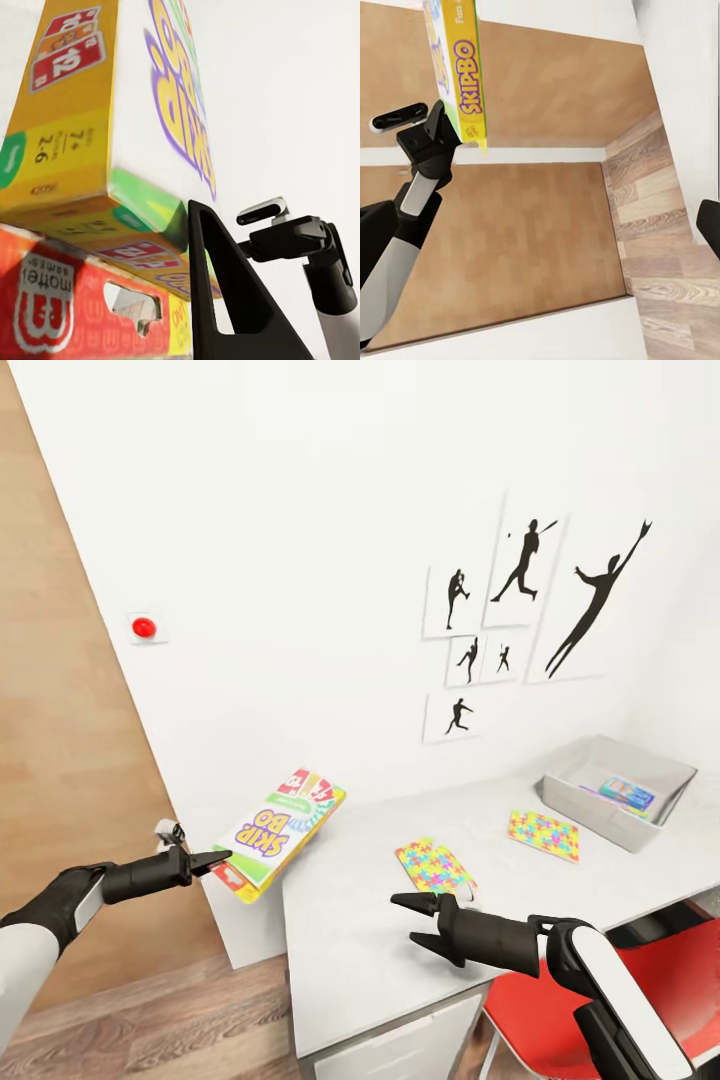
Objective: Put all the toys in the child's room - the three board games (two on the bed and one on the table), the two jigsaw puzzles on the table, and the tennis ball on the table - inside the toy box on the table in the child's room.
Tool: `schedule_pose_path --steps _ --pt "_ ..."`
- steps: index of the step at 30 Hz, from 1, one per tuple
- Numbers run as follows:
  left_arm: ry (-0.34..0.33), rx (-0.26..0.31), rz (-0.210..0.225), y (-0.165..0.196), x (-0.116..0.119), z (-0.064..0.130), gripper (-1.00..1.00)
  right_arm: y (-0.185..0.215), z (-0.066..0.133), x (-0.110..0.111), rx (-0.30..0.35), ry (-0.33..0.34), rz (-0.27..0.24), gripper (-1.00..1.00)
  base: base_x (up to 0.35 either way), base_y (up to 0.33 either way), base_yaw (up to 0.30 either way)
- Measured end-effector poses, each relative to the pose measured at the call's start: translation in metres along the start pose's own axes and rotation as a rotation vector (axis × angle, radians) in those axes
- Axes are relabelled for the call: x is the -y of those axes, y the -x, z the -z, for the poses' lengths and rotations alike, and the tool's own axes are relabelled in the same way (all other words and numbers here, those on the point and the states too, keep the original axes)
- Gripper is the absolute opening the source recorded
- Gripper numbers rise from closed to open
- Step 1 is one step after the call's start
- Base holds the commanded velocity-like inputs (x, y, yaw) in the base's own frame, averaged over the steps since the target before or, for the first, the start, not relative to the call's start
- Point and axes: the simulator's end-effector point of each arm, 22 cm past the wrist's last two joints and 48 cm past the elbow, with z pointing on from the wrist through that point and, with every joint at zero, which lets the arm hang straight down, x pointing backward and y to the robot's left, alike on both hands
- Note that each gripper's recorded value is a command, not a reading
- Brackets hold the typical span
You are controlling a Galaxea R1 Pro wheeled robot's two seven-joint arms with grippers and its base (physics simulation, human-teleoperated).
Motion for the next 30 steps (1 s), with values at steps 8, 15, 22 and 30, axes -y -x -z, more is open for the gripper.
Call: schedule_pose_path --steps 8,15,22,30 --pt "-0.004 0.004 -0.011 0.003 0.006 0.001 -1.0 0.001 0.002 -0.004 0.007 0.003 0.009 1.0 0.0 0.0 -0.144" --pt "-0.007 0.006 -0.021 0.005 0.011 0.002 -1.0 0.004 0.004 0.005 0.026 -0.053 0.048 1.0 0.0 0.0 -0.126" --pt "-0.008 0.006 -0.02 0.005 0.011 0.001 -1.0 0.004 0.001 0.004 0.031 -0.054 0.052 1.0 0.0 0.0 -0.007" --pt "-0.003 0.01 -0.023 0.006 0.011 0.005 -1.0 0.002 -0.002 0.001 0.026 -0.047 0.051 1.0 0.0 0.0 0.0"
